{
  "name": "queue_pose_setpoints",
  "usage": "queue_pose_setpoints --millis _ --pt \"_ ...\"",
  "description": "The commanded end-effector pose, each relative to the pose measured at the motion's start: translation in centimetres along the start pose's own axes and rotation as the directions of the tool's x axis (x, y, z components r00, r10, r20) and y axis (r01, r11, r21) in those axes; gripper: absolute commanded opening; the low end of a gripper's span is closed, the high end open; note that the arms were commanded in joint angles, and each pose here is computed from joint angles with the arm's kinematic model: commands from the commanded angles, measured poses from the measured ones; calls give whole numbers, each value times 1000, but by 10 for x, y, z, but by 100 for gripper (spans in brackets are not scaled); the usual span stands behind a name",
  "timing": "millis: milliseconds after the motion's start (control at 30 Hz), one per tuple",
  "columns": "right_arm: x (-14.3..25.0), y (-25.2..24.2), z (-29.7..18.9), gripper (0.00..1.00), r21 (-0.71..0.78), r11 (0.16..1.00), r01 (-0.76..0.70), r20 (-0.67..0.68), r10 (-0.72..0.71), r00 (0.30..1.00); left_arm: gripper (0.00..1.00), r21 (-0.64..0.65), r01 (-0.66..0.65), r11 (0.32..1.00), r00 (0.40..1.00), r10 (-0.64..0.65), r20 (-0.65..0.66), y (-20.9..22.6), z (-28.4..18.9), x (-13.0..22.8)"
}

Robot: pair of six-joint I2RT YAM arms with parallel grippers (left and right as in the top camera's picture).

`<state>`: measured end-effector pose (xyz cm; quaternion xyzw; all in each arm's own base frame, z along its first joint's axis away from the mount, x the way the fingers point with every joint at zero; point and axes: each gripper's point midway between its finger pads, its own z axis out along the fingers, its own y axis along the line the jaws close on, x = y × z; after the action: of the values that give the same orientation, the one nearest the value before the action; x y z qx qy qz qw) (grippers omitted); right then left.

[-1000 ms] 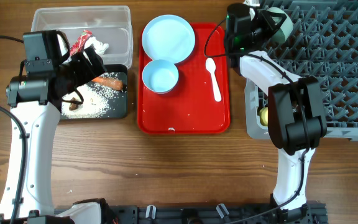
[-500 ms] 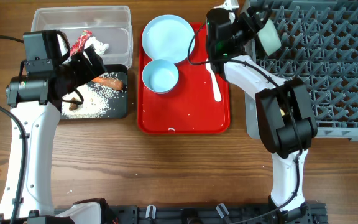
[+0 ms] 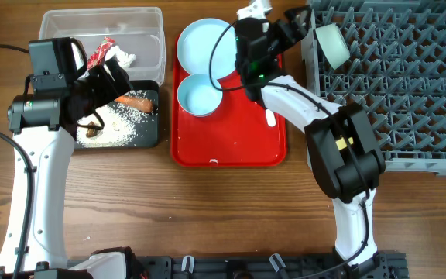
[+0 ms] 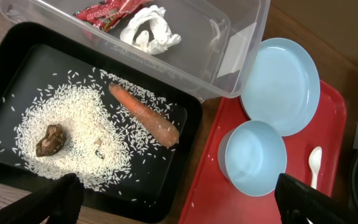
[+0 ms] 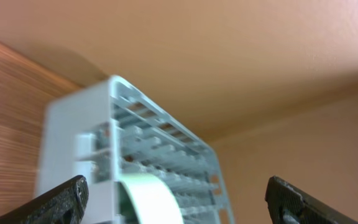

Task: Sort waste into correct bins and load items into the dishwasher rack
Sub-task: 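Reach the right gripper to the light-blue bowl and grasp its rim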

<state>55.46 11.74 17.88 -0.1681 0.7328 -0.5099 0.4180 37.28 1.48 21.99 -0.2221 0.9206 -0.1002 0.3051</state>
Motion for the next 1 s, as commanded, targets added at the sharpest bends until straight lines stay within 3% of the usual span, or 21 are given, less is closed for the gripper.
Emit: queue_pose_setpoints --millis 0,67,133,233,300,333,467,633,867,967 --pt "-34 0 -27 93 -238 943 -235 101 264 959 100 2 -6 1000 999 6 33 -1 -8 -8" --pt "-42 20 -50 93 -490 818 -303 67 381 922 100 2 -6 1000 999 6 33 -1 -8 -8" --pt "-57 28 -80 93 -717 559 -416 -62 544 837 100 2 -6 1000 999 6 33 -1 -8 -8" --pt "-73 36 -122 79 -865 225 -449 -236 607 759 100 2 -6 1000 999 6 32 -1 -8 -8" --pt "-68 51 -146 69 -877 54 -477 -372 551 747 100 2 -6 1000 999 6 32 -1 -8 -8" --pt "-58 61 -153 69 -836 -12 -549 -480 501 720 100 2 -6 1000 999 6 33 -1 -8 -8" --pt "-32 99 -162 70 -720 -53 -692 -656 378 654 100 2 -6 1000 999 6 33 -1 -8 -8" --pt "-10 143 -175 61 -618 -49 -785 -765 268 585 100 2 -6 1000 999 6 33 -1 -8 -8" --pt "23 180 -173 45 -570 35 -821 -803 190 566 100 2 -6 1000 999 6 32 -1 -8 -8" --pt "24 181 -174 28 -569 34 -822 -806 178 565 100 2 -6 1000 999 6 32 -1 -8 -8"
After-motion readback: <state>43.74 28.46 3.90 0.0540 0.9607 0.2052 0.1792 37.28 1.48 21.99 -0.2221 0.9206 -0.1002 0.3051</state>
